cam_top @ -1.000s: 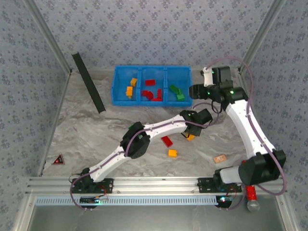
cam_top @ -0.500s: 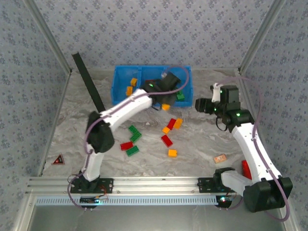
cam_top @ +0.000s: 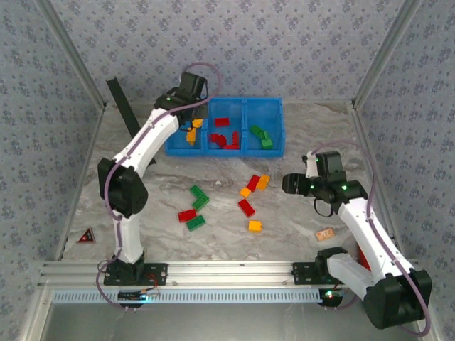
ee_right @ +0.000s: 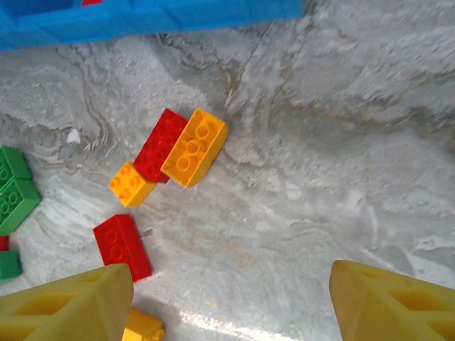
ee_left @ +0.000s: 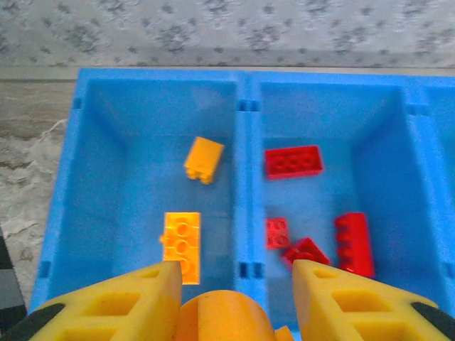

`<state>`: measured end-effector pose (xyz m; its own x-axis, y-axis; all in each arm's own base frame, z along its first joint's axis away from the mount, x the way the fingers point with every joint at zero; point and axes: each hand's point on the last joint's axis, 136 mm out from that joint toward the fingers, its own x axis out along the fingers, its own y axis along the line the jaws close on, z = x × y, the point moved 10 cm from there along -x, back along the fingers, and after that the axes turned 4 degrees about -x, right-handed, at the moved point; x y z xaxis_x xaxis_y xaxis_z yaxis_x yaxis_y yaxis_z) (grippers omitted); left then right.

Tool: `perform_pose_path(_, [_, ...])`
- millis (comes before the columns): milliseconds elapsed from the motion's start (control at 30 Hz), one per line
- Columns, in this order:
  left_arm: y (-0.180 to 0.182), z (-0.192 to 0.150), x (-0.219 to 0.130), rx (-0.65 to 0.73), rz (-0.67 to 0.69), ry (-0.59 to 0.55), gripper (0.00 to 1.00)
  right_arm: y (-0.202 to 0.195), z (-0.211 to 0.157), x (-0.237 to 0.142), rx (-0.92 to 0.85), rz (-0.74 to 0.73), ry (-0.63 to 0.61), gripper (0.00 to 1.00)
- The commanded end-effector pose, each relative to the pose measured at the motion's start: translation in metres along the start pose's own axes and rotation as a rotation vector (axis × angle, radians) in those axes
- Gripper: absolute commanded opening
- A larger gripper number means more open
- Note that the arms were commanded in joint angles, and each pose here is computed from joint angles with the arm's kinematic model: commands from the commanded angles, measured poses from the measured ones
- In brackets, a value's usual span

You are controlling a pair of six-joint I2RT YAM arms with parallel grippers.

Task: Sort the legos into containers by color
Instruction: Place the lego in the container.

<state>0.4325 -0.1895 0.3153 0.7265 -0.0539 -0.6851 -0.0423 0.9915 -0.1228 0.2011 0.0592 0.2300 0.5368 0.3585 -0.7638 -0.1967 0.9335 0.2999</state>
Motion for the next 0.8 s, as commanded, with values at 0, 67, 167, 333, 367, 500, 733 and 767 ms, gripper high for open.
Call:
perform_pose_path(0, [0.021,0.005,0.025,-0.04,0.024,0.013,0.37,0.003,-0.019,0.003,0.042,0.041,0.075,0.75])
perform_pose_path(67, [0.029,0.006,0.04,-0.067,0.027,0.012,0.37,0.004,-0.024,0.004,0.045,0.042,0.092,0.75])
perform_pose_path(167, [0.038,-0.002,0.066,-0.104,0.017,0.067,0.37,0.008,-0.027,0.005,0.034,0.05,0.1,0.75])
perform_pose_path(333, [0.04,-0.022,0.099,-0.126,0.024,0.137,0.36,0.008,-0.028,0.01,0.019,0.043,0.112,0.75])
perform_pose_path(367, [0.04,-0.025,0.103,-0.127,0.025,0.144,0.36,0.009,-0.028,0.01,0.018,0.046,0.11,0.75])
perform_pose_path(500, [0.043,-0.032,0.114,-0.134,0.031,0.174,0.36,0.009,-0.028,0.008,0.014,0.041,0.101,0.76])
perform_pose_path(733, [0.045,-0.034,0.111,-0.14,0.035,0.173,0.48,0.009,-0.028,0.007,0.013,0.039,0.1,0.76])
perform_pose_path(767, [0.045,-0.031,0.108,-0.142,0.033,0.166,0.52,0.009,-0.027,0.007,0.012,0.04,0.097,0.76])
